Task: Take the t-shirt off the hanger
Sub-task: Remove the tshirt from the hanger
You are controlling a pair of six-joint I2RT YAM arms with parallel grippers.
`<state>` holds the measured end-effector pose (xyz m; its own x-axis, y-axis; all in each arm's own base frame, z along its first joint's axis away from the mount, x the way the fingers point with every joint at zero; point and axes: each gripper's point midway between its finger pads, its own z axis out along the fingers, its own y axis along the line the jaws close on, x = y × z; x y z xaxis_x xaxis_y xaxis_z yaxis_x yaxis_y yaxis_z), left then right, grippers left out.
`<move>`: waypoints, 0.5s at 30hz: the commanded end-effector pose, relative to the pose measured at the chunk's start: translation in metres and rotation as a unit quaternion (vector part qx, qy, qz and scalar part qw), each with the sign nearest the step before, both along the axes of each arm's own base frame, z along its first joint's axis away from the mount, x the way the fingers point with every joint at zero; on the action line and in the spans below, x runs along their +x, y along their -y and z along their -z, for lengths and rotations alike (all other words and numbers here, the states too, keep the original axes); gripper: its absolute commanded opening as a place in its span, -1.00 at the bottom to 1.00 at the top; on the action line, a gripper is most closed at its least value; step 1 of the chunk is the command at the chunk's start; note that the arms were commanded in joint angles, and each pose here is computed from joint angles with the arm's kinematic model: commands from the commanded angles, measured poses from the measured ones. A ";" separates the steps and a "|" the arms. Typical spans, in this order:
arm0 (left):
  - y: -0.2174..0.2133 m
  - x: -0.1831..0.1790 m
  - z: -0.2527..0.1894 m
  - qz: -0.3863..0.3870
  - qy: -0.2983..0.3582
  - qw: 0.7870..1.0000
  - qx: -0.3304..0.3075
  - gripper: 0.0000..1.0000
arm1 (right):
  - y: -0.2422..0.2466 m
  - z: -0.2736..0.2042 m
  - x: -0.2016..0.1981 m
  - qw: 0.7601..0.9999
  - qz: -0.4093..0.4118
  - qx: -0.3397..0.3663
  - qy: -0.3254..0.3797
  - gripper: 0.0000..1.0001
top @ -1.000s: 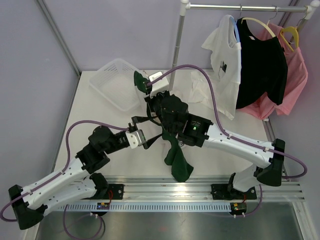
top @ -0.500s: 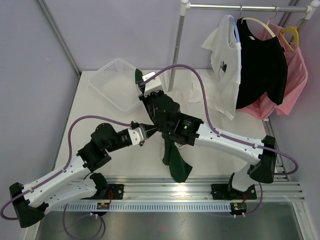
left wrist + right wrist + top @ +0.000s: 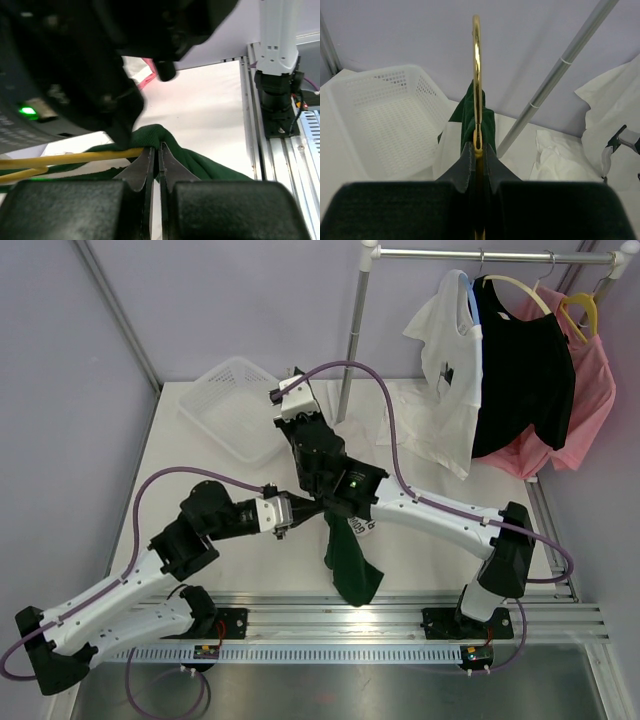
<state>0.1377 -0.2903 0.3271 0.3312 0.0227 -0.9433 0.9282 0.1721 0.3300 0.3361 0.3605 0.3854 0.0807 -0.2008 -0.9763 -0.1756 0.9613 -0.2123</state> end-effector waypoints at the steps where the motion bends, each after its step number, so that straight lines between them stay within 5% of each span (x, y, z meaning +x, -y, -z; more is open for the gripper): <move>1: 0.007 -0.028 -0.015 0.078 0.001 0.997 -0.006 -0.91 | 0.023 -0.051 0.016 0.994 0.039 0.097 0.036 -1.00; 15: 0.040 -0.028 0.036 0.100 -0.018 0.992 0.077 -0.86 | 0.053 -0.067 0.036 0.988 0.091 0.122 0.016 -1.00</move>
